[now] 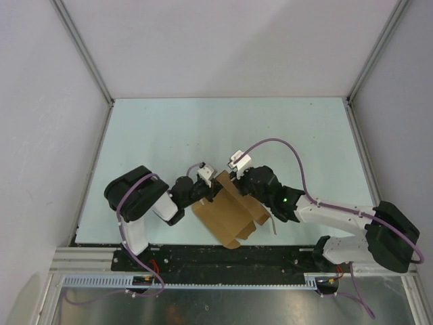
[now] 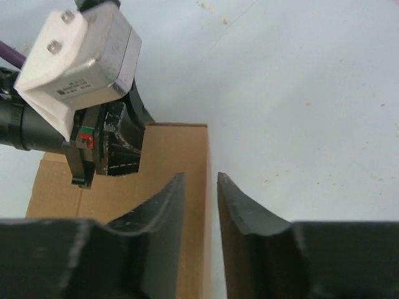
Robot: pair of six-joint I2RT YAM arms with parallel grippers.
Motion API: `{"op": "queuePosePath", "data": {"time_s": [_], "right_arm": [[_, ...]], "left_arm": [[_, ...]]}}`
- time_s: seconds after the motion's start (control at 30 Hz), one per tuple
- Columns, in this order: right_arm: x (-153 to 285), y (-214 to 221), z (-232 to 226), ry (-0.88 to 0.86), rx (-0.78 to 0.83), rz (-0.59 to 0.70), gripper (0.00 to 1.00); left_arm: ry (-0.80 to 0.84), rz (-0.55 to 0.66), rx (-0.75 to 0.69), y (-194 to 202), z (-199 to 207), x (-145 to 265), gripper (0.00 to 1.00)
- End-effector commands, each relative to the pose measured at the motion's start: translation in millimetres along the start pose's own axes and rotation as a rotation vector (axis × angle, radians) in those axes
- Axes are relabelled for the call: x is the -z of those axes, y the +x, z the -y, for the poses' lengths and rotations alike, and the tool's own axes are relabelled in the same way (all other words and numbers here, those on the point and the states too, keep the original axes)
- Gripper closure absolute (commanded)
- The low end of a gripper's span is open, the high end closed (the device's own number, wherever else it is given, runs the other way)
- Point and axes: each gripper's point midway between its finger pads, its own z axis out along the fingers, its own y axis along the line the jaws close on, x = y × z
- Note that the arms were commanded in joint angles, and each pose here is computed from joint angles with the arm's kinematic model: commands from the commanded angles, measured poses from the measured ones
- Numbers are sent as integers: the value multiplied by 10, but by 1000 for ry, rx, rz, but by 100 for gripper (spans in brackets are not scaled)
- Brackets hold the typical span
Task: Fold the paper box
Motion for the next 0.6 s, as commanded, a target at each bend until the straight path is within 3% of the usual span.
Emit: {"op": "queuePosePath", "data": {"time_s": [0.0, 0.13, 0.33, 0.57], "right_arm": [[-122, -168, -81, -28, -100, 66, 72], [-222, -100, -117, -39, -112, 60, 79], [-344, 15, -139, -41, -155, 40, 81], [-437, 199, -133, -35, -161, -3, 83]], "left_arm": [[35, 280, -132, -802, 86, -53, 92], [46, 256, -136, -739, 98, -80, 92], [51, 220, -150, -651, 93, -130, 91], [29, 180, -146, -524, 35, -204, 81]]}}
